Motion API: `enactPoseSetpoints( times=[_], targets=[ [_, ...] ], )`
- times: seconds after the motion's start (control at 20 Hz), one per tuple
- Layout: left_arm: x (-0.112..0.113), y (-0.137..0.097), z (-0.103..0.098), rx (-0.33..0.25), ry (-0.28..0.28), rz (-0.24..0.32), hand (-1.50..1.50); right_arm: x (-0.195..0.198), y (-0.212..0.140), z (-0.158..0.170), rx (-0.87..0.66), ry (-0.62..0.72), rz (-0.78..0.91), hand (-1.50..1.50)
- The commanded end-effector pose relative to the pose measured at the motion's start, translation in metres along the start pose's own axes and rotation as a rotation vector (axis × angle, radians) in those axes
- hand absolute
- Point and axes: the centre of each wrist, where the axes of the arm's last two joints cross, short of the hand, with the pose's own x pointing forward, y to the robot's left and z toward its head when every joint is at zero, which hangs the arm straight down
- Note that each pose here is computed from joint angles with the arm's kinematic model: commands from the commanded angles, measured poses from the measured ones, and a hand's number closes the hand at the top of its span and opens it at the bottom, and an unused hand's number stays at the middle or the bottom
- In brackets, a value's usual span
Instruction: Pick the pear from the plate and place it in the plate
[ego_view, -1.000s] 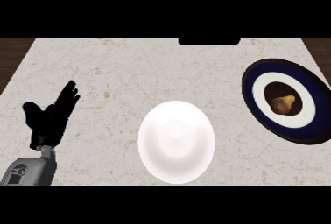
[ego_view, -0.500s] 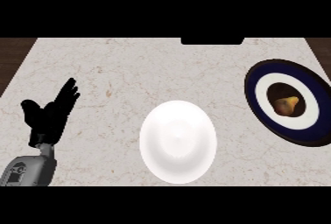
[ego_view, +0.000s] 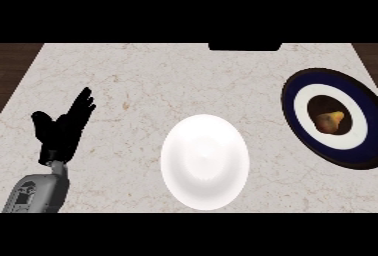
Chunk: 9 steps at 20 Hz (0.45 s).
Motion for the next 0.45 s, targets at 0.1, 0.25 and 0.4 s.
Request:
enactPoseSetpoints(
  times=[0.1,0.25,0.4],
  targets=[
    [0.000,-0.016,0.001,0.011,0.007,0.004,0.00,-0.016,-0.011,0.024,0.027,-0.016,0.014,-1.50],
    [0.002,-0.009,0.006,-0.006,0.015,-0.005,0.00,0.003,-0.032,0.029,0.016,0.006,0.043,-1.50],
    [-0.008,0.005,0.008,0.016,0.003,-0.005,0.00,-0.012,-0.031,0.042,0.022,0.032,0.059,-1.50]
  ],
)
